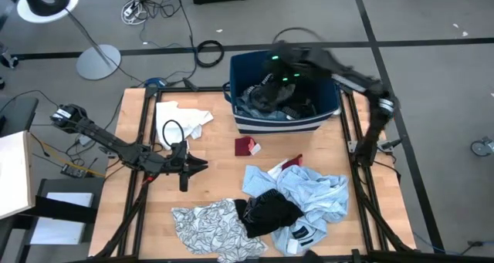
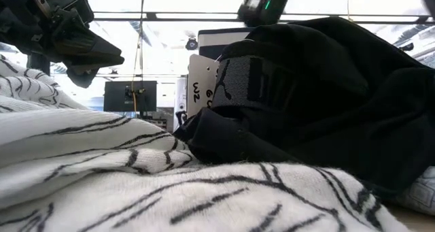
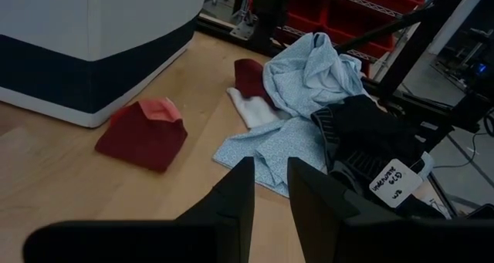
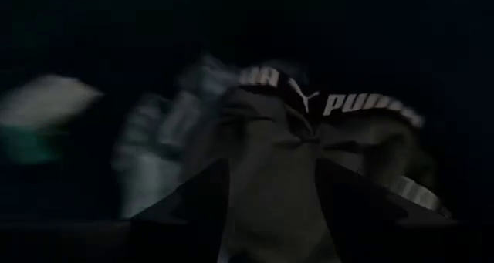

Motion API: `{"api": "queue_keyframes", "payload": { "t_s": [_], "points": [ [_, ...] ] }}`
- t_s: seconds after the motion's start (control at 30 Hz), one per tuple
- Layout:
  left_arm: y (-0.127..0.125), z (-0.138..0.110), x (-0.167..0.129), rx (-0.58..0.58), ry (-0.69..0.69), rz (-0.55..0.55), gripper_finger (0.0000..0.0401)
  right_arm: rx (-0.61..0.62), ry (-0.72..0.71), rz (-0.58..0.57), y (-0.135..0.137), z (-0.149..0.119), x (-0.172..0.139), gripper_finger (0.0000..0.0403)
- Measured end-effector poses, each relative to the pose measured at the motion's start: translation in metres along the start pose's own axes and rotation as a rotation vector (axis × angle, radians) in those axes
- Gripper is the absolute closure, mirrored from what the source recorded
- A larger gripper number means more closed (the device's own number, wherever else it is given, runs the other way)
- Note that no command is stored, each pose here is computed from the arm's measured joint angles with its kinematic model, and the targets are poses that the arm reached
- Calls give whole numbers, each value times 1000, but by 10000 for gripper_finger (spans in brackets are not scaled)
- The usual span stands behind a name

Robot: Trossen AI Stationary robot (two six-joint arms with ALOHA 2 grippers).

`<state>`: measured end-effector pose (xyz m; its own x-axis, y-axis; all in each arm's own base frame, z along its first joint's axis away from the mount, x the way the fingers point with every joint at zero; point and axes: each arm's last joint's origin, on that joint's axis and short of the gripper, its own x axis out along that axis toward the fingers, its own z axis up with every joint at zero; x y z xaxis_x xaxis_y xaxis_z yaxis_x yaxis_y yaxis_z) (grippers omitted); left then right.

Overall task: Sort clothes
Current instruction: Put the gray boxer into the blue bin, then put the black boxer into the blue bin

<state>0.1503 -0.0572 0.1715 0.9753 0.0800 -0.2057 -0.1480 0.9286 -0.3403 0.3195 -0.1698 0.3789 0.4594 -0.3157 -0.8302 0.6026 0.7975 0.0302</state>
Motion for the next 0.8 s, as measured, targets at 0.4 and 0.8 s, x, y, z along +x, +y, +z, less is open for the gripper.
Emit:
{"api": "queue_keyframes", "payload": {
  "t_s": [0.4, 0.8],
  "points": [
    [0, 0, 0, 0, -1, 0, 316, -259, -278, 165, 88, -80, -154, 214],
    [0, 0, 0, -1, -1, 0, 316, -549, -195, 306, 207, -167, -93, 222]
  ]
}}
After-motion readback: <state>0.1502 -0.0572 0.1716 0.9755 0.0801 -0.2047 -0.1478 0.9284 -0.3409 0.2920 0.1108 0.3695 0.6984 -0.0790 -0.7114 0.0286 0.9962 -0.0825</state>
